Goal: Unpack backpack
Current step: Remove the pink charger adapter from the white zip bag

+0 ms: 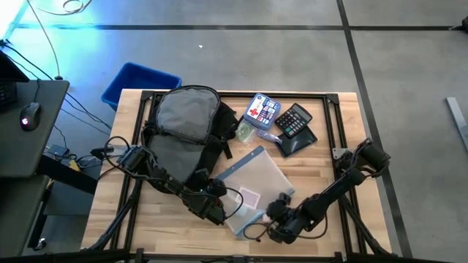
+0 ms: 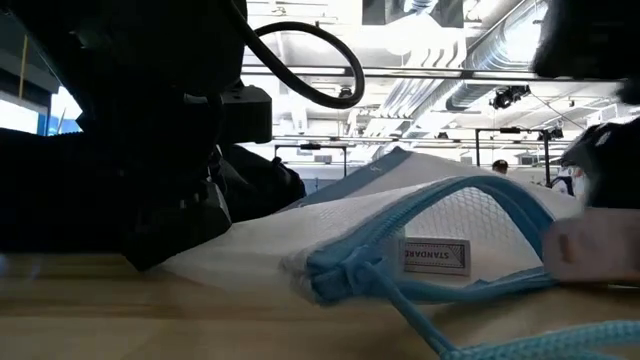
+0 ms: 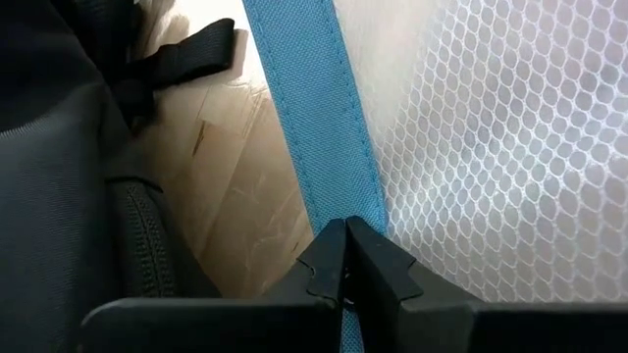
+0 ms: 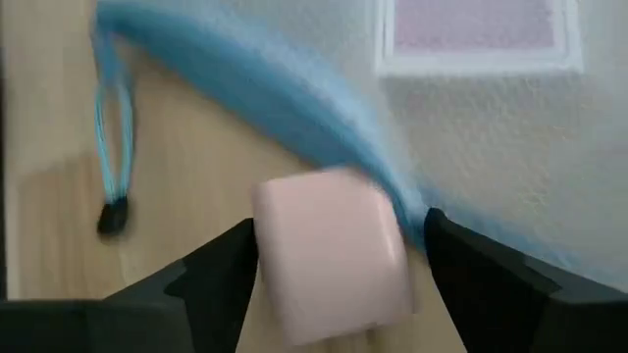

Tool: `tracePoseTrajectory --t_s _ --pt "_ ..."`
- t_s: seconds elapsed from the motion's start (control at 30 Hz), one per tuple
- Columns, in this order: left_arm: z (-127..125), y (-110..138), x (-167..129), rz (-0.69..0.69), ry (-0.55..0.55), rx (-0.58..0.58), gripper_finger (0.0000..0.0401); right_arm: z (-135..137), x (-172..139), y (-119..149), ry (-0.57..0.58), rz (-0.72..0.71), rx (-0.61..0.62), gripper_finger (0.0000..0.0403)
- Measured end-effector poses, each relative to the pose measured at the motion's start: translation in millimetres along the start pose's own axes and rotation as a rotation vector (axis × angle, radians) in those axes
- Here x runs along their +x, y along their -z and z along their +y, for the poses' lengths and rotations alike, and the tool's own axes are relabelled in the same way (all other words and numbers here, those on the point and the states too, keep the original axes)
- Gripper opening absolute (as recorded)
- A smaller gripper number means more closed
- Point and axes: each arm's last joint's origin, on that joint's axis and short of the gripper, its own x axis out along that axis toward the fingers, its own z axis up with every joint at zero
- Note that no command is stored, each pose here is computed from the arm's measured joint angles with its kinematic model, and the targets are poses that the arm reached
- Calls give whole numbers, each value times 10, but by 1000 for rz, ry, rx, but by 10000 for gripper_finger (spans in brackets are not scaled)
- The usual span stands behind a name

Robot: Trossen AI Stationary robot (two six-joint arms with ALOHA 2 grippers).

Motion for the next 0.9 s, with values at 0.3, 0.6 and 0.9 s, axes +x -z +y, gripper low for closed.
tracePoseTrajectory --t_s 0.3,0.6,0.9 --pt "16 12 6 20 -6 3 0 324 -343 -208 52 -60 -140 261" --pt "13 13 6 18 -5 -5 0 309 -293 12 10 -21 68 261" --pt "12 11 6 17 -4 -8 0 305 -101 47 26 3 79 261"
